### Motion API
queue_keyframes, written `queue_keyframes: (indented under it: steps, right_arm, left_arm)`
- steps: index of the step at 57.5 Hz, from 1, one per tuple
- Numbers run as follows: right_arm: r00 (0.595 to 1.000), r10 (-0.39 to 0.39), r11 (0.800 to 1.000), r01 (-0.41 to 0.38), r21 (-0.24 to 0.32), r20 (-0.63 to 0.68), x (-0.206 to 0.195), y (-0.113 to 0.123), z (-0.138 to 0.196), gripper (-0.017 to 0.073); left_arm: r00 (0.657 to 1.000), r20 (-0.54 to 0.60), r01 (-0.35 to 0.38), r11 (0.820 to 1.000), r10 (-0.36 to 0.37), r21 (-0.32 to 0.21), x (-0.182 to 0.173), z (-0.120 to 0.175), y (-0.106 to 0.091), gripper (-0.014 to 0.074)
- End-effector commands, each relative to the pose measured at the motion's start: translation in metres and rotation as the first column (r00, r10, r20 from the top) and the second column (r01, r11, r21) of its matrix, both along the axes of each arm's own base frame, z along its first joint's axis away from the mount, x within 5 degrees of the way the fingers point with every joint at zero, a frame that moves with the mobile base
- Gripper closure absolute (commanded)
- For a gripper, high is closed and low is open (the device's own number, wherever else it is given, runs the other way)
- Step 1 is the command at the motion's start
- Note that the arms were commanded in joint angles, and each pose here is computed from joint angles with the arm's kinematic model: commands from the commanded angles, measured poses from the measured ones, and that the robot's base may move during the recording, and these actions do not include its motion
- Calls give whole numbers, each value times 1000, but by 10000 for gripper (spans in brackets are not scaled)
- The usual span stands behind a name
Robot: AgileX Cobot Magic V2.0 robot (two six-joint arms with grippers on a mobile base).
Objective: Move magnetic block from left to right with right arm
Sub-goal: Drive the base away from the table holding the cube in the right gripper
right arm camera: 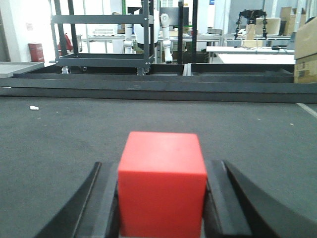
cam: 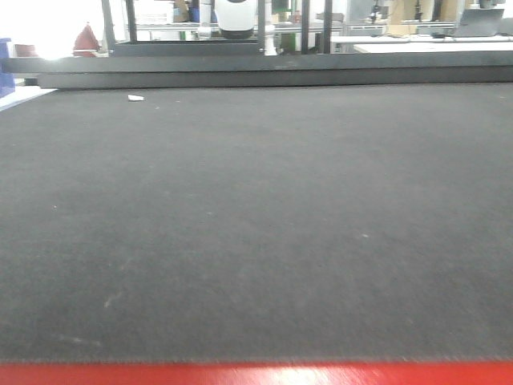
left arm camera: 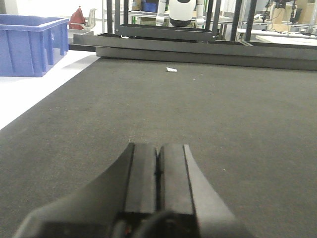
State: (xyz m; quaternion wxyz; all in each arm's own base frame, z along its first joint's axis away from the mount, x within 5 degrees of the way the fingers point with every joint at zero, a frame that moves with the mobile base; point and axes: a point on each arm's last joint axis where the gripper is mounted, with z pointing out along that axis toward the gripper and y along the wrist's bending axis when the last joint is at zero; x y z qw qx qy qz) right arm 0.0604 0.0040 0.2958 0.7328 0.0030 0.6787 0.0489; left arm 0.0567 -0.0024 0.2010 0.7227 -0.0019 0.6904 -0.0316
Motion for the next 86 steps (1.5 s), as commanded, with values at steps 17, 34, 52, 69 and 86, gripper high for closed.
queue_keyframes:
  steps: [17, 34, 52, 69, 86]
  right_arm:
    - [995, -14, 1000, 14, -1, 104, -2, -1, 17, 230]
    - [995, -14, 1000, 14, -1, 104, -2, -1, 17, 230]
    - [995, -14, 1000, 14, -1, 104, -2, -1, 17, 230]
    - [995, -14, 1000, 14, -1, 104, -2, -1, 17, 230]
    - [995, -14, 1000, 14, -1, 104, -2, -1, 17, 230]
  left_arm:
    - [996, 87, -3, 1000, 4, -14, -1, 6, 0, 720]
    - [996, 87, -3, 1000, 4, -14, -1, 6, 0, 720]
    - [996, 87, -3, 1000, 4, -14, -1, 6, 0, 720]
    - [996, 87, -3, 1000, 4, -14, -1, 6, 0, 720]
    - [996, 87, -3, 1000, 4, -14, -1, 6, 0, 720]
